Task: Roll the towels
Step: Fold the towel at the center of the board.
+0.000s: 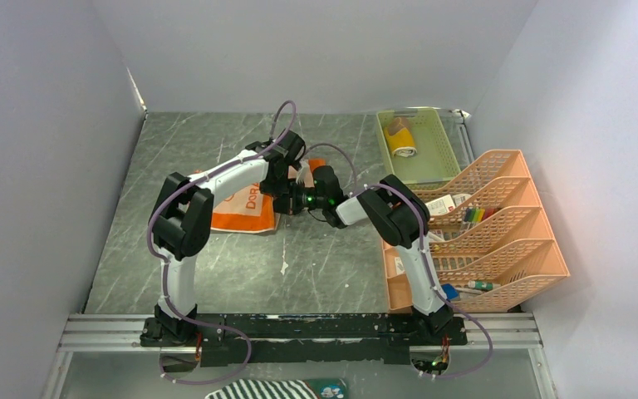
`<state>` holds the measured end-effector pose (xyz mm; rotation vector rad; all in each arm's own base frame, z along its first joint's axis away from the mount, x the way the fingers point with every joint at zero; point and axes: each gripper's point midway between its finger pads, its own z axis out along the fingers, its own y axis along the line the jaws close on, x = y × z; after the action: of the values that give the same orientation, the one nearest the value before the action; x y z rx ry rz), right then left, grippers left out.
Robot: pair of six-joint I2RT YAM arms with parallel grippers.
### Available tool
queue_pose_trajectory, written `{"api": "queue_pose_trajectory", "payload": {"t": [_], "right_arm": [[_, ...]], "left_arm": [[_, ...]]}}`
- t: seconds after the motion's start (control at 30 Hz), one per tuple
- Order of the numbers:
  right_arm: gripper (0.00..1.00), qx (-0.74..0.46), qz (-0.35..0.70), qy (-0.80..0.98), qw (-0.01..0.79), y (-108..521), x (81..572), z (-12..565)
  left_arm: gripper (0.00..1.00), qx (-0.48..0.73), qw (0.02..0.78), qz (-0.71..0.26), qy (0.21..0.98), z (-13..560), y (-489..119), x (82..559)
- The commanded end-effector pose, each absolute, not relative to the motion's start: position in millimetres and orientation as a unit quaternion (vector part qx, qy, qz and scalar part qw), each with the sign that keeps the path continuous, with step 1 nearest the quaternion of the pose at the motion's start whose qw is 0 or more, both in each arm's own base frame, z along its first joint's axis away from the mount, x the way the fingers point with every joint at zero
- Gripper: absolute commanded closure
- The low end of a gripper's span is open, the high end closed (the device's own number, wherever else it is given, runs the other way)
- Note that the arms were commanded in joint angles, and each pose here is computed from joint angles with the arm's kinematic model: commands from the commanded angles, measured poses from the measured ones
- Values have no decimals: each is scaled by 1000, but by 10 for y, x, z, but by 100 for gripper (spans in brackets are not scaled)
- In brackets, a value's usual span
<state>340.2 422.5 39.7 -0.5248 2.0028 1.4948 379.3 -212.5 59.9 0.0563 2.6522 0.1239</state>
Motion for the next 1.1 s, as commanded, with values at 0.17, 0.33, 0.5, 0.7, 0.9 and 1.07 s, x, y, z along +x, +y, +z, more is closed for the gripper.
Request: {"api": "queue_pose_trajectory", "payload": {"t": [0.17,0.33,0.5,0.7,0.9,1.07], "right_arm": [[100,-182,562,751,295,4228,3399,285],[100,-165,552,759,302,4215,3458,242],[100,-160,556,758,301,4262,3519,280],[100,-160,556,757,303,4297,3534,332],[100,-157,557,758,302,4270,3503,331],[100,-165,555,759,298,4204,3425,385]], "left_arm": [[93,10,259,20,966,858,-2165,3842],[93,8,259,19,966,894,-2117,3823],[93,5,254,12,967,813,-2108,3795],[93,0,247,6,969,646,-2131,3783],[93,-4,244,-9,970,552,-2201,3799],[93,-9,243,-17,970,465,-2238,3813]]}}
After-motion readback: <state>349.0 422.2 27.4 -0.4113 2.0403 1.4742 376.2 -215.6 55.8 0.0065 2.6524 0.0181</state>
